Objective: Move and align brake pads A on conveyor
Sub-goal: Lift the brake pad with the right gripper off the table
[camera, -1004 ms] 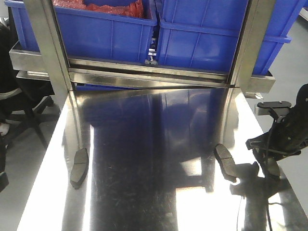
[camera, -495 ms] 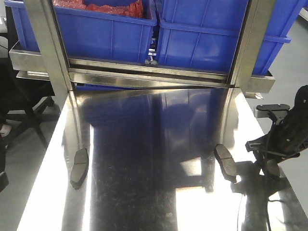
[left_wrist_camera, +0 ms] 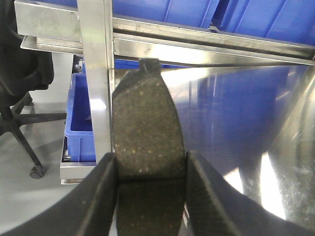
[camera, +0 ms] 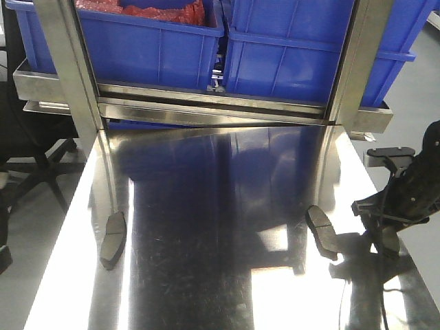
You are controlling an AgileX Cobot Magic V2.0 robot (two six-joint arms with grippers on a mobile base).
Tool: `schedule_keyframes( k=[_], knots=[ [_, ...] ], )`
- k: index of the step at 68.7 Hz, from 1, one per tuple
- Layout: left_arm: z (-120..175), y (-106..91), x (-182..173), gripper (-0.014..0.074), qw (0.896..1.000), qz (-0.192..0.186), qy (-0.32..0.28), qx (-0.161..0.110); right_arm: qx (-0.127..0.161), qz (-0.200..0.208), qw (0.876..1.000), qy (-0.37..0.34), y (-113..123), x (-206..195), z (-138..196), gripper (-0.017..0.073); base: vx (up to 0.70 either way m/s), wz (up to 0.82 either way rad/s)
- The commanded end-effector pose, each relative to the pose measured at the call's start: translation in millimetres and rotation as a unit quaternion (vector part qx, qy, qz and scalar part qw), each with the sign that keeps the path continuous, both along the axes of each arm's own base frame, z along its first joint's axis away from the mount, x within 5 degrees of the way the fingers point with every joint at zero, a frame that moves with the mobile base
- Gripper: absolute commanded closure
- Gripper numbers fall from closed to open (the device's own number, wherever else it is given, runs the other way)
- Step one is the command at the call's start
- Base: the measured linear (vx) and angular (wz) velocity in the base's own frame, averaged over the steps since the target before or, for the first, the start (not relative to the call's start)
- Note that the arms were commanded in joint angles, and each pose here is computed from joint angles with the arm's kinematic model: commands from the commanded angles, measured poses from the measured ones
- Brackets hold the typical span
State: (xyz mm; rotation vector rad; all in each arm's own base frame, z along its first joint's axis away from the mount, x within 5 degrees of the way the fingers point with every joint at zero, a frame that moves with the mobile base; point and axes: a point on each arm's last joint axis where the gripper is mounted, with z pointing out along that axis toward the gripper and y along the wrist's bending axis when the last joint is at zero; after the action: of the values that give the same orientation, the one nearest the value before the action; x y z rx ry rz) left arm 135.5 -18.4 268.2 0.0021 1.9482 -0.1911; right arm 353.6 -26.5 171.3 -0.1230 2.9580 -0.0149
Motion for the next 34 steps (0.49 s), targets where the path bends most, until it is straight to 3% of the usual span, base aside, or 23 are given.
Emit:
schedule_keyframes(
  k=[1, 19, 34],
  knots=[
    [19, -0.3, 4, 0.049, 0.998, 0.005, -0.062, -0.013, -0.004, 0.003, 0.997, -0.082, 0, -1, 47, 0.0568, 0.0, 0.0],
    [19, -0.3, 4, 0.049, 0.998, 0.005, -0.062, -0.013, 0.029, 0.007, 0.983, -0.184, 9, -28, 111, 0.0565, 0.0, 0.0],
    [19, -0.3, 4, 0.049, 0.998, 0.005, -0.062, -0.013, 0.031, 0.008, 0.965, -0.26, 15, -82, 122, 0.0565, 0.0, 0.0]
  ],
)
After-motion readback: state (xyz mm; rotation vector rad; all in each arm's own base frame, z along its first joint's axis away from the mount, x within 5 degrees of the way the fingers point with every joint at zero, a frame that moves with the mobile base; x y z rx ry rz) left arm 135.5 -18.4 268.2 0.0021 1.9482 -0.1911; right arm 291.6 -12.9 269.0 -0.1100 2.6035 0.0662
